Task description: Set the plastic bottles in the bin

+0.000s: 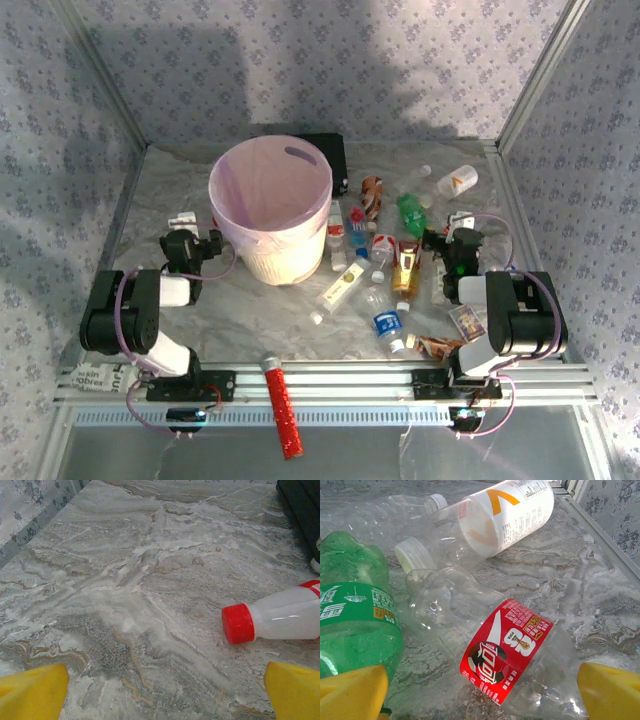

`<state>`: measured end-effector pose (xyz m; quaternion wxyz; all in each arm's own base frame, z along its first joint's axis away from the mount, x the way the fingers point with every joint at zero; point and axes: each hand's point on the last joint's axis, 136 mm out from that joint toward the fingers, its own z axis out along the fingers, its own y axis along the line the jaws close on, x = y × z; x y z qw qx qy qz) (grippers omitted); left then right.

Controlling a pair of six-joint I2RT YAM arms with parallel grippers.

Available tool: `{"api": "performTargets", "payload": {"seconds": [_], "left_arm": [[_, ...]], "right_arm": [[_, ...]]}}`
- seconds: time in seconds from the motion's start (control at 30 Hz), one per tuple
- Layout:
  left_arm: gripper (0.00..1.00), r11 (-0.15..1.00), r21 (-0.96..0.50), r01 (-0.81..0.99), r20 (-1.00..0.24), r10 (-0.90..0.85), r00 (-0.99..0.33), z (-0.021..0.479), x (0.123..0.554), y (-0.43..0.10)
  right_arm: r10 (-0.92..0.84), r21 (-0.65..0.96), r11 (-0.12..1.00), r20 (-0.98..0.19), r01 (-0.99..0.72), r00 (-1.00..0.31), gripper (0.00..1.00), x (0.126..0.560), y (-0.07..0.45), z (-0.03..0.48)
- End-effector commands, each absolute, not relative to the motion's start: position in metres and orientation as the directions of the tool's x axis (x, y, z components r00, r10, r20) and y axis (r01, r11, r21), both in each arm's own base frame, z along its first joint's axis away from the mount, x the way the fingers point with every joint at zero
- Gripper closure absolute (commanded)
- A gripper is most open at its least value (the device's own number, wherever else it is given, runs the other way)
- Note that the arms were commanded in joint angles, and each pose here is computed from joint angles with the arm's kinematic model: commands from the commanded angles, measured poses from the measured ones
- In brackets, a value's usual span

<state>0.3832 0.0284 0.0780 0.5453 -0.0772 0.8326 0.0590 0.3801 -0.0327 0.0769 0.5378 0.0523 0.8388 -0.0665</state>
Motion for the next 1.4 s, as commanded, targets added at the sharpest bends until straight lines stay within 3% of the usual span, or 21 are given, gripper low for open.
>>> {"api": "performTargets", "payload": {"seconds": [0.0, 1.07, 1.13, 1.37], "left_arm": [[0.00, 0.979, 0.019, -0.203, -0.935, -0.054, -0.350, 0.092, 0.393, 0.032], [0.00, 0.979, 0.020, -0.205, -0.934, -0.055, -0.352, 0.091, 0.393, 0.033], [0.00, 0.971, 0.018, -0.236, -0.938, -0.066, -0.340, 0.099, 0.393, 0.038], [0.00, 0.946, 0.025, -0.323, -0.922, -0.103, -0.374, 0.137, 0.375, 0.057]], "right_arm": [[0.002, -0.066, 0.984, -0.921, 0.162, -0.389, 0.01, 0.388, -0.032, 0.086], [0.005, -0.064, 0.984, -0.921, 0.164, -0.389, 0.01, 0.388, -0.033, 0.086], [0.010, -0.065, 0.980, -0.926, 0.187, -0.377, 0.01, 0.389, -0.036, 0.094], [0.178, -0.004, 0.943, -0.838, 0.332, -0.516, 0.01, 0.371, -0.060, 0.148]]}}
